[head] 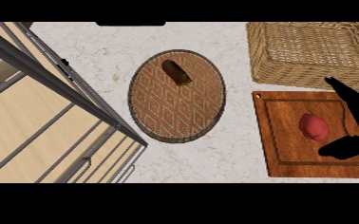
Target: Pick the bell pepper from the cutting board and place it in the basket
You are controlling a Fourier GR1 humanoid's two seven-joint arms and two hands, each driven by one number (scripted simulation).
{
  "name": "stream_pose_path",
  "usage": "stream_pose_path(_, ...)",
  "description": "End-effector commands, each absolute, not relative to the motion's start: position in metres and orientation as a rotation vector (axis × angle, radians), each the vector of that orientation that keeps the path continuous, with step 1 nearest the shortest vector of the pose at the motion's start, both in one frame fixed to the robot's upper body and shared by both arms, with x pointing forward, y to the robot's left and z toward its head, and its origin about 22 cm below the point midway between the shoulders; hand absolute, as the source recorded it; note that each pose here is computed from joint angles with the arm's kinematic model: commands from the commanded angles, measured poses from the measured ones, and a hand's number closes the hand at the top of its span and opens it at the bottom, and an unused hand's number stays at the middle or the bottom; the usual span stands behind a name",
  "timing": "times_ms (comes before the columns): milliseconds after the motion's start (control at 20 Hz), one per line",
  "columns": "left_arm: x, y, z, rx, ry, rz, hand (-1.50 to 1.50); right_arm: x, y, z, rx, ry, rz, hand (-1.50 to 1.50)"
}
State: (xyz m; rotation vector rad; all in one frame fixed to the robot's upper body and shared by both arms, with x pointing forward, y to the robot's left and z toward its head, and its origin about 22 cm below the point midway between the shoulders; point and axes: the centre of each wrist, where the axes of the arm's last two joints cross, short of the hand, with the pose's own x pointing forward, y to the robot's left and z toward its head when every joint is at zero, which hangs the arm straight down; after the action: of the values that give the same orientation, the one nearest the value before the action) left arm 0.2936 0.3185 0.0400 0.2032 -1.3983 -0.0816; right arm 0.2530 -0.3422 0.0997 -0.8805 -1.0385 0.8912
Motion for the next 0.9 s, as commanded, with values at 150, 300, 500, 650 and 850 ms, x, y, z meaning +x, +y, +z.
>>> stream_pose_path(150, 0.286, 0.317, 0.028, 0.197, -1.372, -0.085, 0.0, 0.255, -0.351, 0.103, -0.796, -1.094, 0.89, -1.5)
stream_pose_path(300, 0.286, 0.303, 0.044, 0.21, -1.389, -0.067, 0.0, 0.243, -0.345, 0.083, -0.774, -1.107, 0.899, -1.5)
stream_pose_path(500, 0.285, 0.316, 0.033, 0.177, -1.36, -0.067, 0.0, 0.245, -0.336, 0.079, -0.803, -1.066, 0.943, -1.5)
stream_pose_path(650, 0.302, 0.306, 0.042, 0.195, -1.378, -0.069, 0.0, 0.24, -0.332, 0.084, -0.86, -1.033, 0.934, -1.5)
stream_pose_path(850, 0.286, 0.314, 0.036, 0.181, -1.385, -0.075, 0.0, 0.246, -0.33, 0.065, -0.87, -1.005, 0.96, -1.5)
